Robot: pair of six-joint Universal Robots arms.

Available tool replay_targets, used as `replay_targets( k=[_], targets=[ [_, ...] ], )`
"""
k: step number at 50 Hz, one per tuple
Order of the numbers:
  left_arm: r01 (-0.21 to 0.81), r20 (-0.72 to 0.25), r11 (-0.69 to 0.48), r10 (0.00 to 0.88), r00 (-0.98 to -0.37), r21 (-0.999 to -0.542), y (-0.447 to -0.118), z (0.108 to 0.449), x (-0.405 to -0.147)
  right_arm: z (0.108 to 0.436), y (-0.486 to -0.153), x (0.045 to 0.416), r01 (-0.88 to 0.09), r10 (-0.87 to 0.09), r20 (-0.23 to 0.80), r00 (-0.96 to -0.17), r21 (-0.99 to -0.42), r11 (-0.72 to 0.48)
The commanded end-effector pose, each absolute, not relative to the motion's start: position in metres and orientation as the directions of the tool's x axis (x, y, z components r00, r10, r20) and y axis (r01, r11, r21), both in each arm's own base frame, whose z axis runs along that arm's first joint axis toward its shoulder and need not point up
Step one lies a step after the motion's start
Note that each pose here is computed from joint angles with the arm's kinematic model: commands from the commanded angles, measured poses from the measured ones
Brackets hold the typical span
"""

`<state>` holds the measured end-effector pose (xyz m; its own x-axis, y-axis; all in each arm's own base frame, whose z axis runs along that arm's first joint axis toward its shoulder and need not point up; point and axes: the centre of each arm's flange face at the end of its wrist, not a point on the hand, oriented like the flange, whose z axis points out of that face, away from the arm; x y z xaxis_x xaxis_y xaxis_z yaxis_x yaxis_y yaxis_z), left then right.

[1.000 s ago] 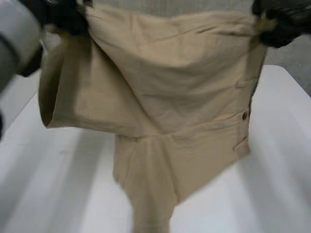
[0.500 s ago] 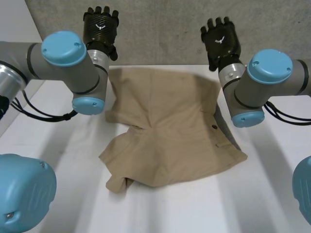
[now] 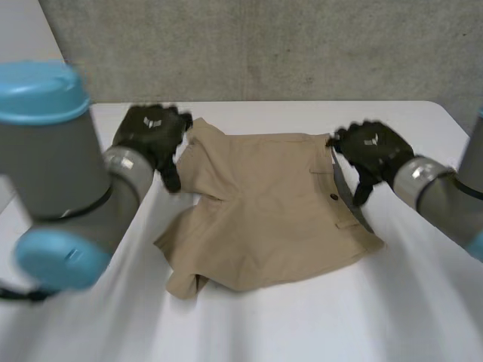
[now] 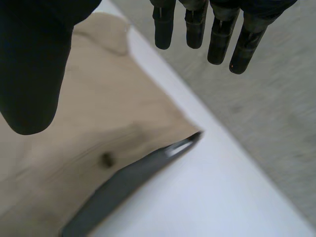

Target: Fold the shorts.

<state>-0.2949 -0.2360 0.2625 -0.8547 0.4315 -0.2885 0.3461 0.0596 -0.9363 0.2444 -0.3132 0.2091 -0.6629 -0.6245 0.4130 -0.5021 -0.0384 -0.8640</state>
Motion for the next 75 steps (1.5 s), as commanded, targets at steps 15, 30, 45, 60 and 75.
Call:
replay_targets(
  k=[15,30,45,60,75],
  targets=[
    [0.148,0.011,0.452,0.329,-0.944,-0.88,-0.156,0.188,-0.267,0.143,-0.289,0.197,-0.551,-0.77,0.341,-0.539,-0.835,0.016],
    [0.19,-0.068,0.454,0.271,-0.96,-0.87,-0.171,0.151,-0.274,0.121,-0.292,0.2,-0.554,-0.761,0.373,-0.53,-0.832,-0.021],
    [0.38,-0.326,0.166,0.281,-0.903,-0.91,-0.239,0.175,-0.295,0.136,-0.312,0.197,-0.501,-0.66,0.346,-0.667,-0.864,0.054],
    [0.635,-0.598,-0.024,0.368,-0.712,-0.772,-0.283,0.154,-0.318,0.158,-0.343,0.224,-0.363,-0.454,0.264,-0.851,-0.92,0.145],
    [0.37,-0.321,0.064,0.378,-0.868,-0.927,-0.214,0.227,-0.284,0.153,-0.338,0.242,-0.385,-0.49,0.261,-0.832,-0.907,0.171]
  ],
)
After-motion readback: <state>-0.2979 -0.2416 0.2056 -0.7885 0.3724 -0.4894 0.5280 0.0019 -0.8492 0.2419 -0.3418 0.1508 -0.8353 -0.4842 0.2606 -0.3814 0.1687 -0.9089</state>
